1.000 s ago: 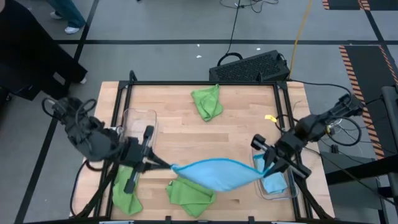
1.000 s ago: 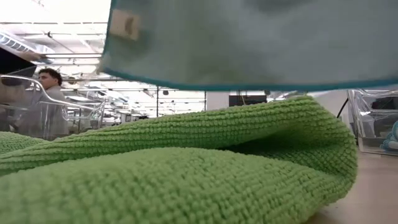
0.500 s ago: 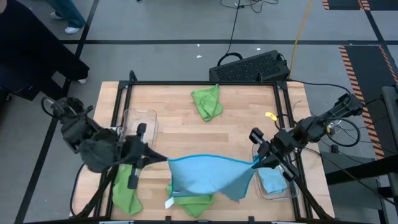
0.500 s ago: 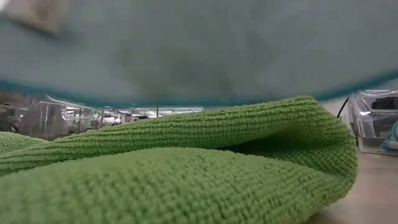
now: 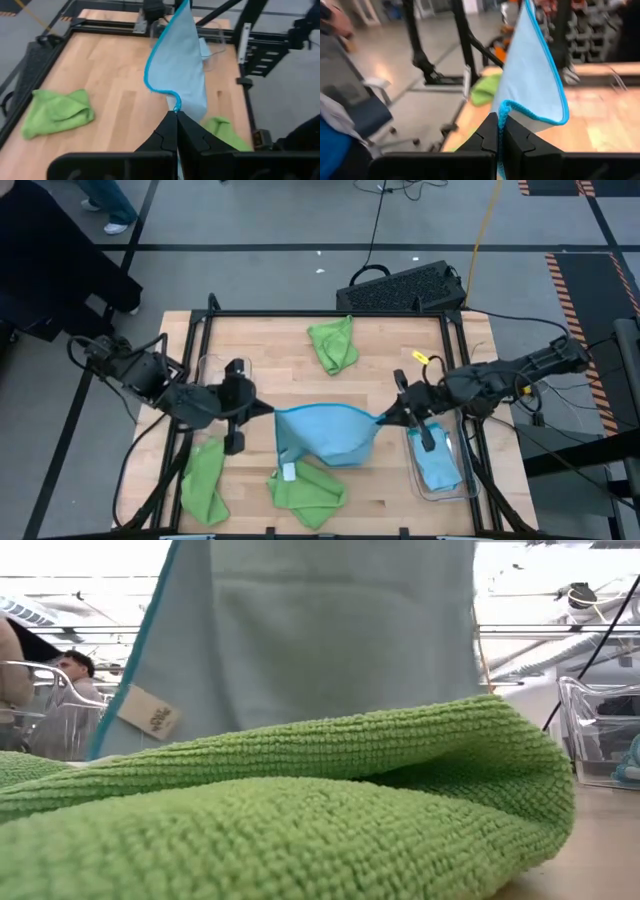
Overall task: Sort microfiber towel by color & place in baskets
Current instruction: Fold the blue microfiber towel
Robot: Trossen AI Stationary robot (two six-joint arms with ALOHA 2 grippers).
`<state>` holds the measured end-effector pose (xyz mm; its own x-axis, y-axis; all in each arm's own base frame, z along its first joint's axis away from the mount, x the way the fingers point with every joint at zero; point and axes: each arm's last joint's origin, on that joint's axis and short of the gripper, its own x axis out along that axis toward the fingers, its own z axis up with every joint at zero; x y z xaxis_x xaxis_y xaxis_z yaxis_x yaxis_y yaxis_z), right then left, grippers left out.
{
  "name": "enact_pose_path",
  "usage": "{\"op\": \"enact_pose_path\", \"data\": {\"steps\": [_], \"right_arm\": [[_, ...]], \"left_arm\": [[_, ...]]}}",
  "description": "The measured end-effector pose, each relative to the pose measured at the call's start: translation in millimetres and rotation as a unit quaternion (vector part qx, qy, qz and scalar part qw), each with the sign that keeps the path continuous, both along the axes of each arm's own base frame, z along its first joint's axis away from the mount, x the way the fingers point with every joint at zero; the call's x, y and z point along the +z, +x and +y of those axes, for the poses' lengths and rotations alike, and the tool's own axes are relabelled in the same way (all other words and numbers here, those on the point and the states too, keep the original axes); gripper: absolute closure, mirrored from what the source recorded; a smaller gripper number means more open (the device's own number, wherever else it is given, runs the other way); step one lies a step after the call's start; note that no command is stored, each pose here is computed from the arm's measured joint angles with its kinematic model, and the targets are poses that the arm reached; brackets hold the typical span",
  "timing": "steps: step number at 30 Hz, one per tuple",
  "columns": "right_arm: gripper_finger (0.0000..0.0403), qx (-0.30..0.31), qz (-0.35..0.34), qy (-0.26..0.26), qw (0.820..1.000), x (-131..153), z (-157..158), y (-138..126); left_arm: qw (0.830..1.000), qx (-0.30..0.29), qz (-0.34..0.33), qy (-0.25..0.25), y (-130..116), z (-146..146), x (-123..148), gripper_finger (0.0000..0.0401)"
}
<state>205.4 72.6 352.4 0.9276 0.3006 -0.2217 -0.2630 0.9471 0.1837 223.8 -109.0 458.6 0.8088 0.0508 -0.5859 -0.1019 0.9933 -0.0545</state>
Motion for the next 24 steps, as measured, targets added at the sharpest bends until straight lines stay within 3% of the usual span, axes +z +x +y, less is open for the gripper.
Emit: {"op": "enact_pose_path", "data": {"steps": [4, 11, 17, 24], "right_arm": [[0.0403, -0.021, 0.041, -0.024, 0.999, -7.7, -11.3, -1.2], [0.0403, -0.049, 0.090, -0.067, 0.992, -14.9, -30.1, -10.4], [0.0403, -0.076, 0.097, -0.088, 0.988, -15.7, -44.2, -11.1], [0.0403, -0.107, 0.095, -0.112, 0.983, -15.8, -60.4, -9.4]], "left_arm": [[1.000, 0.026, 0.011, 0.007, 7.2, 10.7, -5.8, 0.0401], [0.994, 0.077, 0.071, 0.021, 23.9, 29.6, -40.5, 0.0400], [0.986, 0.114, 0.117, 0.030, 32.1, 47.9, -65.5, 0.0400], [0.981, 0.133, 0.135, 0.051, 34.9, 63.2, -72.3, 0.0400]]}}
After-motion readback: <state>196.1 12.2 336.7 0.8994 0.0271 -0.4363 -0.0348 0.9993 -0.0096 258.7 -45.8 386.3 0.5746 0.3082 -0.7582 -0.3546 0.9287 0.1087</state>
